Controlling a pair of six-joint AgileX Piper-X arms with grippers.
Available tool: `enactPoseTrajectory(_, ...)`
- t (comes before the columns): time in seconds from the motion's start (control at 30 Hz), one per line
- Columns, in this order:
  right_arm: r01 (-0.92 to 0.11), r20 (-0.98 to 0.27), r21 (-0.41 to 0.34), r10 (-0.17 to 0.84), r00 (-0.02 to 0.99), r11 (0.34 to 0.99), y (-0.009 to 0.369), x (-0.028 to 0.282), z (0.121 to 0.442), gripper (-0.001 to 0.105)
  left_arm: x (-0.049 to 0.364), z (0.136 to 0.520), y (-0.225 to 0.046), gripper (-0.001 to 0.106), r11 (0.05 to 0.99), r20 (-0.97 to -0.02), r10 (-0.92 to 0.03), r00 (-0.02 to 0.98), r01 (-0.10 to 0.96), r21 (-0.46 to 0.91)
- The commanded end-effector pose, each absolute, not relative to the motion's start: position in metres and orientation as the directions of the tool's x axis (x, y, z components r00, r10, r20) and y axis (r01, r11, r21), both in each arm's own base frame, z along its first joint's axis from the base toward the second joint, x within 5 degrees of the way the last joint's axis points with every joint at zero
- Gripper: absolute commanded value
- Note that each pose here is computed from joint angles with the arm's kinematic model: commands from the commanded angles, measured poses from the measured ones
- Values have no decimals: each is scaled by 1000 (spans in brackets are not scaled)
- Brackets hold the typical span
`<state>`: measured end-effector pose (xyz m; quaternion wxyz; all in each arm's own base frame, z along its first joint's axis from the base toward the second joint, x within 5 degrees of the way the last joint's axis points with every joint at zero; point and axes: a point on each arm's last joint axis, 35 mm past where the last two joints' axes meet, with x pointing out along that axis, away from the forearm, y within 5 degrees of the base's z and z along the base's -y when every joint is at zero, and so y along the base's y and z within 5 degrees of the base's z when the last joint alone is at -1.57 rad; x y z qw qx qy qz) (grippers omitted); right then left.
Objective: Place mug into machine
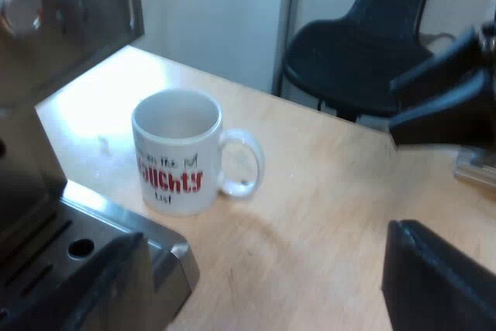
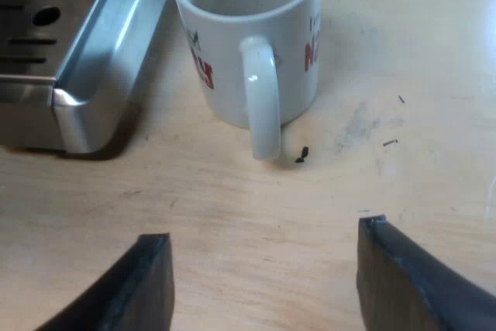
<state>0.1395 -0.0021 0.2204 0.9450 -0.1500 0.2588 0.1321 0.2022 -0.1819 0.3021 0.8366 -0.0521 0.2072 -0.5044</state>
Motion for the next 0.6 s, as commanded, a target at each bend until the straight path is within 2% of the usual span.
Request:
enactPoseTrajectory(0.03,-318,-483,-224,178,857,921,-2,141,213,54,203,309,-184,64,482,-261,-871,416,827,-291)
enactPoseTrajectory(0.27,-320,-469,-227,185,864,920,-2,143,196,54,203,309,-184,64,481,-257,-872,417,827,-290)
enactPoseTrajectory(0.6,-363,-468,-205,235,852,909,6,172,180,54,203,309,-184,64,481,-257,-872,417,827,-290)
